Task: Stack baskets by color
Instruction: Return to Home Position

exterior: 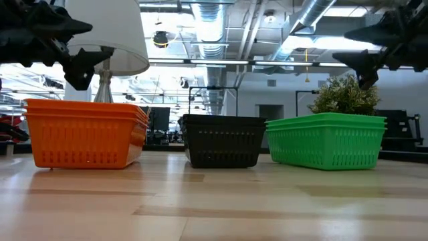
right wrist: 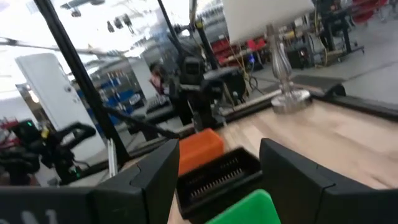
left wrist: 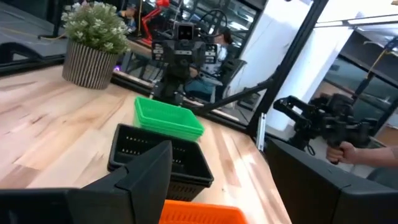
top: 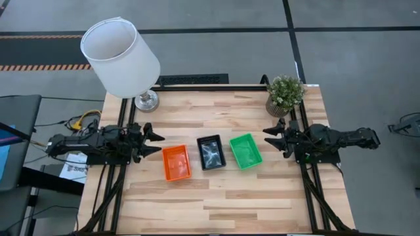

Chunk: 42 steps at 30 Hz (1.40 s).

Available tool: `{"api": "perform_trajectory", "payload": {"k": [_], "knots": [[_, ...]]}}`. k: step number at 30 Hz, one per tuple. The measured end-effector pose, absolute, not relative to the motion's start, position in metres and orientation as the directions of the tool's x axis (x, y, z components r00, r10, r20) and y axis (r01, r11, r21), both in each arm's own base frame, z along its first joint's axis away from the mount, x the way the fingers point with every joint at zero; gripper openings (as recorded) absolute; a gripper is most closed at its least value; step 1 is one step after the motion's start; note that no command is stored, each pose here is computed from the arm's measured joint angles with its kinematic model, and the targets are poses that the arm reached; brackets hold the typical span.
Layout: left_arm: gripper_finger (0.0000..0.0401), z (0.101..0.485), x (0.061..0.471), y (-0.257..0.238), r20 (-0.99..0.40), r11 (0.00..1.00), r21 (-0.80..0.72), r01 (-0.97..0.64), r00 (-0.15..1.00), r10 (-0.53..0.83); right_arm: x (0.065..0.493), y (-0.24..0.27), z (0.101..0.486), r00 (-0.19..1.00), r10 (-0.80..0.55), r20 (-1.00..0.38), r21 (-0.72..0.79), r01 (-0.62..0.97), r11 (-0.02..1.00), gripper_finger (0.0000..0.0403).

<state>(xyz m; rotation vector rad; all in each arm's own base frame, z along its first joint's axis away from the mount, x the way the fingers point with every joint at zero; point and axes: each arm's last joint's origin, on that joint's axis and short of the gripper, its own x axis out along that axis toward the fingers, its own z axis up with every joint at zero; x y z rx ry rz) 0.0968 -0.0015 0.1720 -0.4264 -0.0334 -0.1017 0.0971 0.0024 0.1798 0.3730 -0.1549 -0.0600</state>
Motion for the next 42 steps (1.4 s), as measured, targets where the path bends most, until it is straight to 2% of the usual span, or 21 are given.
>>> {"api": "perform_trajectory", "payload": {"k": [7, 15, 23, 42], "knots": [[0.0251, 0.171, 0.0971, -0.0018, 0.045, 0.908, -0.414, 0.07, 0.997, -0.056, 0.098, 0.0025, 0.1701, 0.996, -0.086, 0.04, 0.354, 0.066, 0.933, 0.0243], [0.0251, 0.1707, 0.0971, -0.0018, 0.043, 0.903, -0.423, 0.07, 0.997, -0.057, 0.098, 0.0025, 0.1693, 0.996, -0.085, 0.032, 0.315, 0.071, 0.946, 0.0243], [0.0251, 0.1705, 0.0971, -0.0018, 0.042, 0.859, -0.507, 0.07, 0.997, -0.057, 0.098, 0.0025, 0.1692, 0.996, -0.085, 0.031, 0.313, 0.071, 0.947, 0.0243], [0.0251, 0.1703, 0.0972, -0.0018, 0.041, 0.857, -0.511, 0.07, 0.998, -0.057, 0.0981, 0.0025, 0.1686, 0.996, -0.086, 0.027, 0.313, 0.073, 0.947, 0.0244]]}}
